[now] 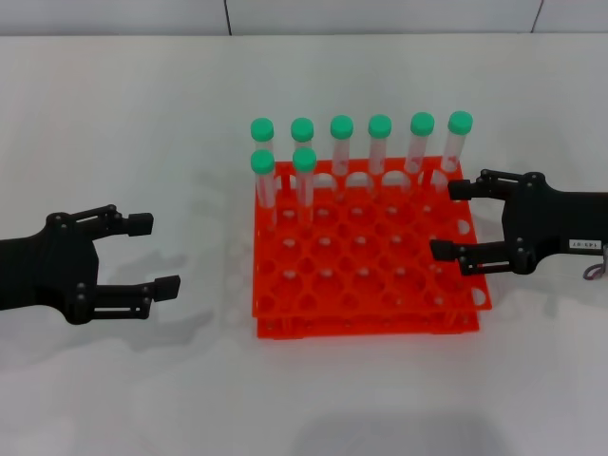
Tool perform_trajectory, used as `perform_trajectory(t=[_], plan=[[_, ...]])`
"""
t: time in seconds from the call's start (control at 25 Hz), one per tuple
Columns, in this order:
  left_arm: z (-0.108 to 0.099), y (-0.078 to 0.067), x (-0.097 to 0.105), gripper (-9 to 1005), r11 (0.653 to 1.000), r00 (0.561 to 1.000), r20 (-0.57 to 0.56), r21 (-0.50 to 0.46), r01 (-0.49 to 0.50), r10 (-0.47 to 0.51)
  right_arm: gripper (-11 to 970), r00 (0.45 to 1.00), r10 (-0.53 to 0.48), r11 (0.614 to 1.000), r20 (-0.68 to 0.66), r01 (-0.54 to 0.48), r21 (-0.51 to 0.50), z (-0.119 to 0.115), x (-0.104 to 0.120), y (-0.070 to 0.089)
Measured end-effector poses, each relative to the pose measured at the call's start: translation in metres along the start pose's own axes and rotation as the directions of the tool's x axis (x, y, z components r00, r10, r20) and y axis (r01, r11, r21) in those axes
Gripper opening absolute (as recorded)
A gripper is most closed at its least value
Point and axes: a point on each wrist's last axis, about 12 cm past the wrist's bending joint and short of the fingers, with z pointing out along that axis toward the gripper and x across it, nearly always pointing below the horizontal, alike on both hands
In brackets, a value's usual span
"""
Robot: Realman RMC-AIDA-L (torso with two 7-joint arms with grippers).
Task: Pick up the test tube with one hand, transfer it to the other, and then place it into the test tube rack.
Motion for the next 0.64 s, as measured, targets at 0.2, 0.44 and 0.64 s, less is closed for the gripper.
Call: perform_trajectory(t=[0.2, 0.44, 0.64], plan=[[-0.0005, -0.0003, -0.0002, 893, 1.0, 1.0, 0.0, 0.005, 0.001, -0.001, 878, 1.0, -0.005, 1.0, -0.011, 0.005, -0.011, -0.0019, 0.0009, 0.0005], [-0.0003, -0.0003, -0.0002, 893, 1.0, 1.0, 0.0, 0.006, 0.001, -0.001, 878, 1.0, -0.007, 1.0, -0.016, 0.006, -0.011, -0.0021, 0.0006, -0.0002], [0.0002, -0.0005, -0.0002, 893, 1.0, 1.0, 0.001, 0.007, 0.002, -0.002, 878, 1.0, -0.009, 1.0, -0.016, 0.009, -0.01, -0.0019, 0.0002, -0.0006]])
